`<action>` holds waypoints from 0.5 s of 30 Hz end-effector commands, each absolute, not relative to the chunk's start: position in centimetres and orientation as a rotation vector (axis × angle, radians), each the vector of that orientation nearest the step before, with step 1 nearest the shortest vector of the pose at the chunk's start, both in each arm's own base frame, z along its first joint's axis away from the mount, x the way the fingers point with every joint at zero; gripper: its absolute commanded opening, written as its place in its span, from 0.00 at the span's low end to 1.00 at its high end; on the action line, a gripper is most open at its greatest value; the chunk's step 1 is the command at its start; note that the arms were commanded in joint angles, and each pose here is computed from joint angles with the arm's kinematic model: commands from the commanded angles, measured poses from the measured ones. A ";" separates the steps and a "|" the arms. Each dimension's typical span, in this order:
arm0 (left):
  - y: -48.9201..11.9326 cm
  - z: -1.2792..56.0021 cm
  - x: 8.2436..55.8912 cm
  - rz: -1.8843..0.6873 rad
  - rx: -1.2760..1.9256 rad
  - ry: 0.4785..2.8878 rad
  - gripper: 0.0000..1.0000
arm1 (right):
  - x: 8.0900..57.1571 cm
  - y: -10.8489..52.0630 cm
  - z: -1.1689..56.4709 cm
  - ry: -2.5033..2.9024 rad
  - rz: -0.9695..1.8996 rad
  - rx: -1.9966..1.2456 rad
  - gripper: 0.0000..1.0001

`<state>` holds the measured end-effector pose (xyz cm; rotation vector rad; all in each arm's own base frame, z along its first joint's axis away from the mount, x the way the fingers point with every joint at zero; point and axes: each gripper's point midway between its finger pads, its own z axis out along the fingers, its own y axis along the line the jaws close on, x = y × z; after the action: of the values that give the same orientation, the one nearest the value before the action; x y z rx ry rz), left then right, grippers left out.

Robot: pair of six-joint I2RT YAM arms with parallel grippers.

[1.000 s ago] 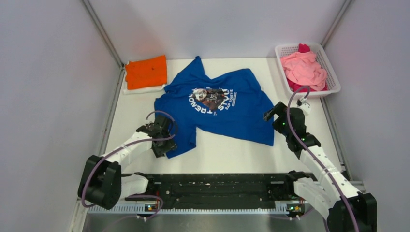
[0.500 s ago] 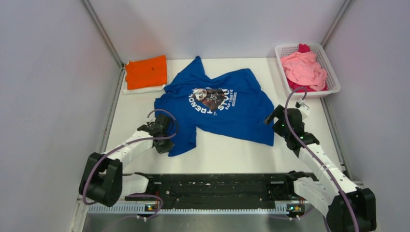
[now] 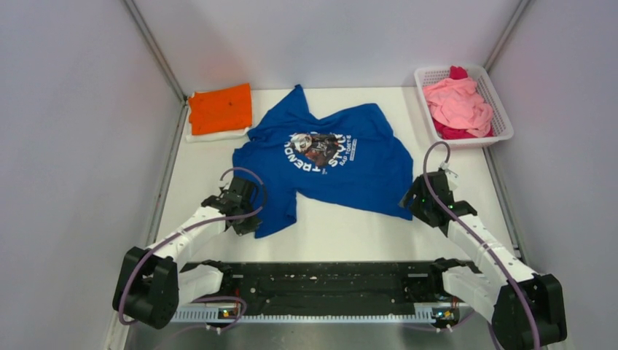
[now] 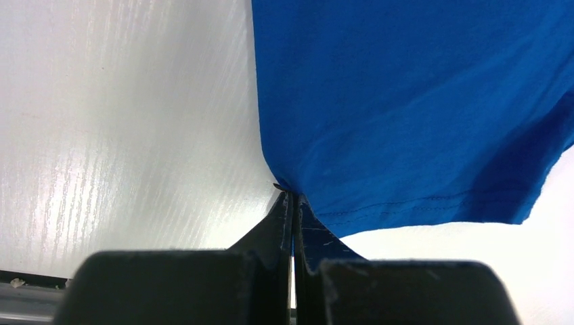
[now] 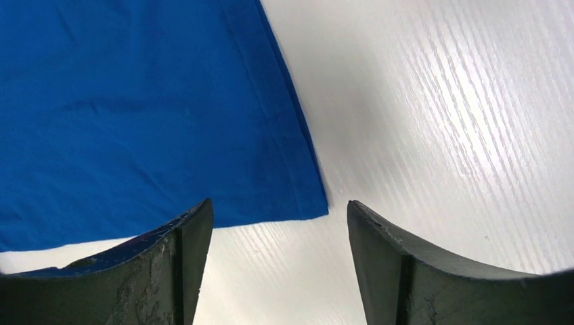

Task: Fold and stack the t-shirts
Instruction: Flatten out the tshirt

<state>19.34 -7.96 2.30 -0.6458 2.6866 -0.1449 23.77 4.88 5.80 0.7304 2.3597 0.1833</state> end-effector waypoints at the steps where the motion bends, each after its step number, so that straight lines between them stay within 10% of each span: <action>1: -8.4 2.3 19.4 -0.184 -0.622 2.684 0.00 | 23.2 5.4 5.2 2.394 0.169 0.705 0.70; 15: -8.3 2.2 19.0 -0.186 -0.622 2.686 0.00 | 23.3 5.9 2.6 2.481 0.044 0.667 0.53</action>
<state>18.69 -8.11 1.90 -0.6398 2.7084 -0.1600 21.86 5.78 2.02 0.6563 2.5285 0.0559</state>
